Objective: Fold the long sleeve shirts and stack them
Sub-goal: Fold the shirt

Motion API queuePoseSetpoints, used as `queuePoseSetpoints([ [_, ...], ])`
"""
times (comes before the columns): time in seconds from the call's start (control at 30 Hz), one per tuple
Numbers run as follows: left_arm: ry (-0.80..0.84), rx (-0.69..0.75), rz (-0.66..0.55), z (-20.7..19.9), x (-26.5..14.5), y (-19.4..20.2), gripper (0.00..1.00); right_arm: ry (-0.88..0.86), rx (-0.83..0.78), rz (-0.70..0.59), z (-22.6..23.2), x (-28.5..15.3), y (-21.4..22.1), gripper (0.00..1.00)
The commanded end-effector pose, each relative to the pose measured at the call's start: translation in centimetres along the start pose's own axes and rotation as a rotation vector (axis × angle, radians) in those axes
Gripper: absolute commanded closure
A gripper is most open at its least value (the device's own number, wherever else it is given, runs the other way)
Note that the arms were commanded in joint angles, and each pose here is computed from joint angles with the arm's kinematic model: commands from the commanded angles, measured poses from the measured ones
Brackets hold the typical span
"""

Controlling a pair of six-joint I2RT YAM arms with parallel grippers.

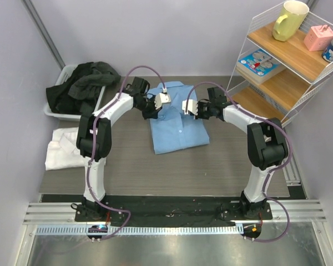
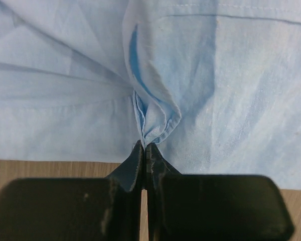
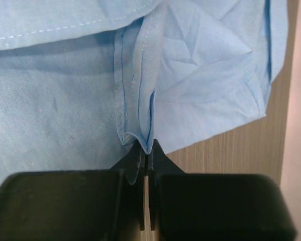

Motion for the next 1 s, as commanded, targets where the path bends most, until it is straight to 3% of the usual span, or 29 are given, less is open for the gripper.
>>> queuePoseSetpoints([
  [0.0,0.003,-0.001,0.012,0.6,-0.2,0.1,1.0,0.079,-0.028,-0.068,-2.2,1.1,-0.8,0.99],
  [0.1,-0.045,-0.027,0.027,1.1,0.1,0.5,0.99,0.118,-0.003,-0.056,-2.4,1.6,-0.4,0.96],
  [0.2,-0.09,-0.072,0.042,1.8,0.2,0.6,0.9,0.161,0.014,-0.029,-2.5,1.4,0.0,0.8],
  [0.23,-0.107,-0.095,0.043,2.0,0.0,0.7,0.87,0.183,0.043,-0.023,-2.6,1.2,-0.2,0.6],
  [0.3,-0.15,-0.135,0.066,2.5,-0.5,0.5,0.74,0.237,0.078,-0.008,-3.6,0.4,-0.5,0.46],
  [0.33,-0.18,-0.16,0.082,2.9,-1.0,0.7,0.7,0.284,0.12,0.01,-4.3,-0.6,-0.8,0.33],
  [0.47,-0.349,-0.327,0.069,3.8,-5.2,0.5,0.51,0.375,0.26,0.036,-6.1,-5.0,-1.0,0.14],
  [0.53,-0.398,-0.475,0.029,3.2,-7.0,0.8,0.46,0.341,0.366,0.05,-5.9,-6.7,-1.6,0.13],
  [0.57,-0.409,-0.502,-0.027,2.4,-8.8,-0.5,0.39,0.317,0.441,0.033,-5.4,-7.5,-2.4,0.13],
  [0.6,-0.383,-0.534,-0.057,1.5,-9.2,-0.8,0.38,0.241,0.524,0.05,-4.3,-8.2,-2.7,0.13],
  [0.67,-0.195,-0.666,-0.168,-1.6,-8.8,-1.7,0.31,0.118,0.616,-0.039,-2.6,-9.2,-4.4,0.18],
  [0.7,-0.14,-0.703,-0.217,-3.0,-9.2,-2.6,0.29,0.032,0.735,-0.057,-1.1,-9.1,-5.0,0.19],
  [0.77,0.022,-0.829,-0.268,-5.8,-7.6,-3.5,0.28,-0.089,0.837,-0.125,0.6,-8.7,-6.2,0.27],
  [0.83,0.126,-0.859,-0.274,-7.8,-6.1,-4.4,0.29,-0.183,0.962,-0.114,2.3,-7.4,-6.4,0.4],
  [0.87,0.21,-0.944,-0.259,-9.3,-5.1,-3.8,0.3,-0.214,0.991,-0.126,2.8,-7.0,-6.3,0.45],
  [0.97,0.35,-1.011,-0.303,-11.1,-2.9,-3.4,0.33,-0.293,1.108,-0.116,4.7,-5.3,-5.2,0.56],
])
Point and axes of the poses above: each gripper's point midway between its finger pads, its own x axis out along the fingers, its own z axis along the line the jaws close on, y = z × x, the point moved 10 cm from there along -x, back along the fingers, and after that the axes turned 1 degree about x, right-handed, at the moved point
